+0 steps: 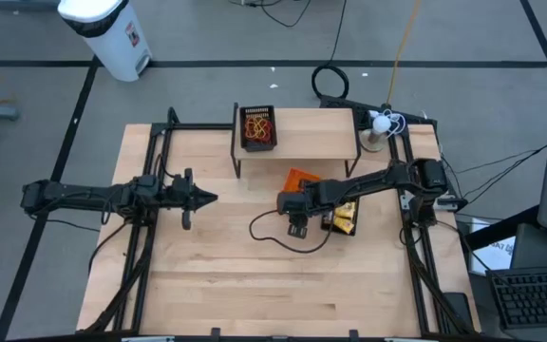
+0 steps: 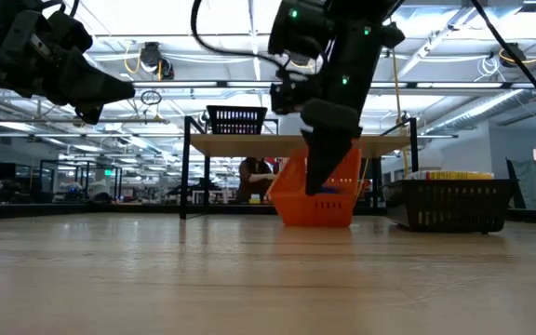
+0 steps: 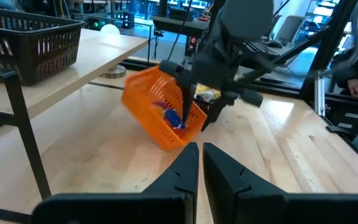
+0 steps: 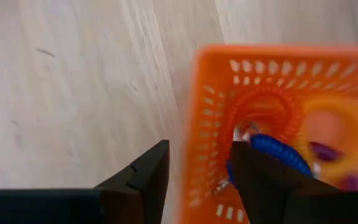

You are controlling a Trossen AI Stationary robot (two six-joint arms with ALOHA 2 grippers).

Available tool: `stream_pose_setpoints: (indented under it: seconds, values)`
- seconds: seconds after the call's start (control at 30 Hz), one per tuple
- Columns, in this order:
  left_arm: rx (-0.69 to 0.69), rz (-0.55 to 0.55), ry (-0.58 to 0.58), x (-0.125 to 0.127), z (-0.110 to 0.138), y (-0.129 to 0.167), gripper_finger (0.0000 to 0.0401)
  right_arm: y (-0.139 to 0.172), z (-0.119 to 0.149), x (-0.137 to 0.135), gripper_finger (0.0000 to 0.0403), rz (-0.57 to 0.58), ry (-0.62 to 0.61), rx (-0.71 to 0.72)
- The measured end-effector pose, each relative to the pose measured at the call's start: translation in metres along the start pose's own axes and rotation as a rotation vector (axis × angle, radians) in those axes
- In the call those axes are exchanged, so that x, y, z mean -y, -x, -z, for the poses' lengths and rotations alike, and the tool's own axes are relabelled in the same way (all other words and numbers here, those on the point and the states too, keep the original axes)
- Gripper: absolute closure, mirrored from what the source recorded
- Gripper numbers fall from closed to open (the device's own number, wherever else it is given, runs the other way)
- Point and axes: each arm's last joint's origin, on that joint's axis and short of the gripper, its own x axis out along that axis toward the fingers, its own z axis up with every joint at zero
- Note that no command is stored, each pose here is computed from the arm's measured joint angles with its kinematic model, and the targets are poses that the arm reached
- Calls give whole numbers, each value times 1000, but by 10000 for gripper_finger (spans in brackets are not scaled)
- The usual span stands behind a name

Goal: Pick & Place Office Desk Supplies
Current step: Put the orange bin with spring keychains on the shelf

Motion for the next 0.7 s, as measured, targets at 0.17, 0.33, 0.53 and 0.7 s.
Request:
stream_pose_setpoints:
  seconds: [0.17,0.33,0.53,0.7]
  values:
    - [0,0,0,0,0,0,377,12,-1,1,245,-9,-1,23]
    - [-1,4,0,0,0,0,377,24,-2,1,245,-63,7,43]
    - [0,3,-1,0,0,0,377,19,-3,5,245,-57,-29,30]
    - [0,3,-2,0,0,0,377,12,-2,13,248,-35,-51,1]
